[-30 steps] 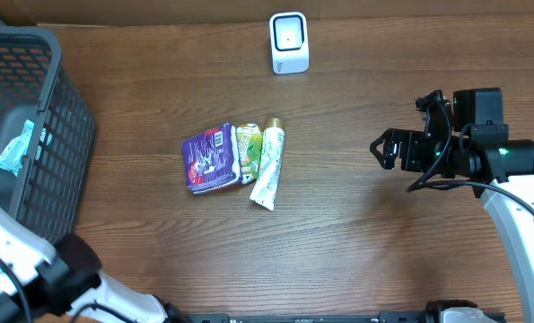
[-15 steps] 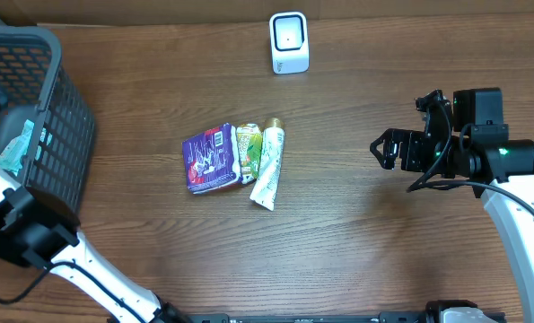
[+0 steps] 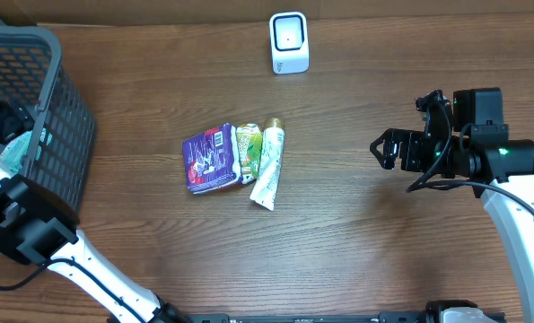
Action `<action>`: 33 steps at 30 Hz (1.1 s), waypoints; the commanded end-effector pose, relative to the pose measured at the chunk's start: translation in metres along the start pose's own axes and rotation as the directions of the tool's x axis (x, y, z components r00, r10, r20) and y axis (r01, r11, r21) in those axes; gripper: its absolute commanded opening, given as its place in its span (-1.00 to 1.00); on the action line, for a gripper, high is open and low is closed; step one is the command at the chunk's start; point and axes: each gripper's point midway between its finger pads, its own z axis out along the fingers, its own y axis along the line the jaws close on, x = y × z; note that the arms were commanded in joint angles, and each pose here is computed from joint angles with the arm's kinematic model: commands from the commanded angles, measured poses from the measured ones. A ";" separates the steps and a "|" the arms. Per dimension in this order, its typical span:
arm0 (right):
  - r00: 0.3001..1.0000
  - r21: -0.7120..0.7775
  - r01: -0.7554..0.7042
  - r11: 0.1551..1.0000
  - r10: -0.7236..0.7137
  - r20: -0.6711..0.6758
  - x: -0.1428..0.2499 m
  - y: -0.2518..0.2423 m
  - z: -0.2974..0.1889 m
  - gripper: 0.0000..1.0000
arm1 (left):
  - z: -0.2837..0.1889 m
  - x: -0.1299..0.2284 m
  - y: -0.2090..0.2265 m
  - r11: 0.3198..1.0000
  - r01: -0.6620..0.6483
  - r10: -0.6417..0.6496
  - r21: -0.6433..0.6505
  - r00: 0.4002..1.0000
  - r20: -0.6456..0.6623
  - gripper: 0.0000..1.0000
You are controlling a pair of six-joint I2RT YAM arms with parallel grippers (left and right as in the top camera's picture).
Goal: Scan the item barcode
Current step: 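Grasp the mint-green wipes packet in the basket with the left gripper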
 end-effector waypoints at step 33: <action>1.000 -0.006 0.003 1.000 -0.003 -0.005 -0.001 0.001 0.003 1.00 | 0.088 -0.010 0.004 0.916 -0.398 0.402 -0.055 0.911 0.093 1.00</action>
